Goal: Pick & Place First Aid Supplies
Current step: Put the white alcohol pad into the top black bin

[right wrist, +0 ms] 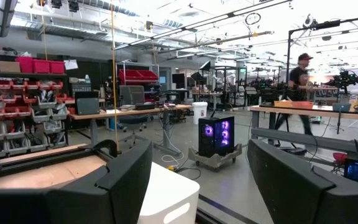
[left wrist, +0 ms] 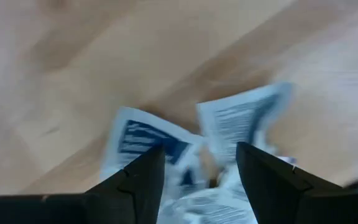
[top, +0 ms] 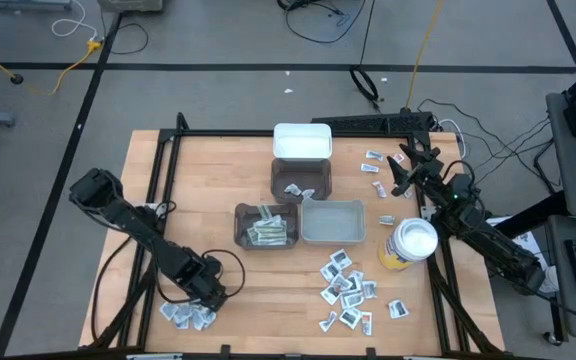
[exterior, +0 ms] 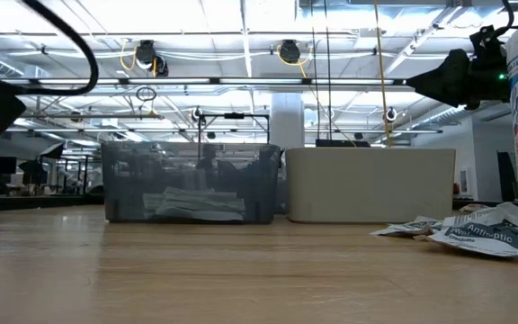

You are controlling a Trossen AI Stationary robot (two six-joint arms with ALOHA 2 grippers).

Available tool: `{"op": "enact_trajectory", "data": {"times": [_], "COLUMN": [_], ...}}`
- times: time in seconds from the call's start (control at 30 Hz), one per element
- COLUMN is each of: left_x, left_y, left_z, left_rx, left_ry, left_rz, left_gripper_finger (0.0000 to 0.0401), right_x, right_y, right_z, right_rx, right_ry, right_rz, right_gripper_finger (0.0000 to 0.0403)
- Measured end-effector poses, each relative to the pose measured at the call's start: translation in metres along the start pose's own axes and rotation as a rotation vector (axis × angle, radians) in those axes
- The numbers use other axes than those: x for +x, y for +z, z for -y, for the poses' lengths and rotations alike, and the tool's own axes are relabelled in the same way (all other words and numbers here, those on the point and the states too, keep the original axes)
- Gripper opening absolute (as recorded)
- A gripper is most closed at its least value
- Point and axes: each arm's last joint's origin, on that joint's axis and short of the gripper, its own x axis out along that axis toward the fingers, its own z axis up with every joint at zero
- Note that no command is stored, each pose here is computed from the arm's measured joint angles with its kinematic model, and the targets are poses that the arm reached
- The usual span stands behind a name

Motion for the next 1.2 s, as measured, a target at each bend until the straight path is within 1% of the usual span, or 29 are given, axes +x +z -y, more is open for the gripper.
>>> {"op": "enact_trajectory", "data": {"times": [0.2, 0.4, 0.5, 0.67, 0.83, 0.87, 1.07, 1.2], "left_x": [0.000, 0.000, 0.000, 0.004, 0.007, 0.007, 0.006, 0.000], "left_y": [0.000, 0.001, 0.002, 0.004, 0.005, 0.005, 0.009, 0.011], "left_z": [-0.003, -0.003, -0.003, -0.003, -0.003, -0.003, -0.002, -0.006], "left_rx": [-0.011, 0.016, 0.028, 0.022, 0.054, 0.059, 0.060, 0.041], "left_ry": [0.032, 0.031, 0.031, 0.048, 0.062, 0.060, 0.057, 0.063], "left_rz": [0.009, 0.043, 0.051, 0.059, 0.051, 0.048, 0.020, -0.002], "left_gripper_finger": [0.0185, 0.0175, 0.0160, 0.0097, 0.0018, 0.0010, 0.0003, 0.0009], "right_x": [0.000, 0.000, 0.000, 0.000, 0.000, 0.000, 0.000, 0.000], "right_y": [0.000, 0.000, 0.000, 0.000, 0.000, 0.000, 0.000, 0.000], "right_z": [0.000, 0.000, 0.000, 0.000, 0.000, 0.000, 0.000, 0.000], "right_rx": [0.000, 0.000, 0.000, 0.000, 0.000, 0.000, 0.000, 0.000], "right_ry": [0.001, 0.000, 0.000, 0.001, 0.001, 0.000, 0.001, 0.000], "right_rz": [0.001, 0.000, 0.000, 0.001, 0.001, 0.001, 0.001, 0.001], "right_gripper_finger": [0.0263, 0.0263, 0.0263, 0.0263, 0.0263, 0.0263, 0.0263, 0.0263]}}
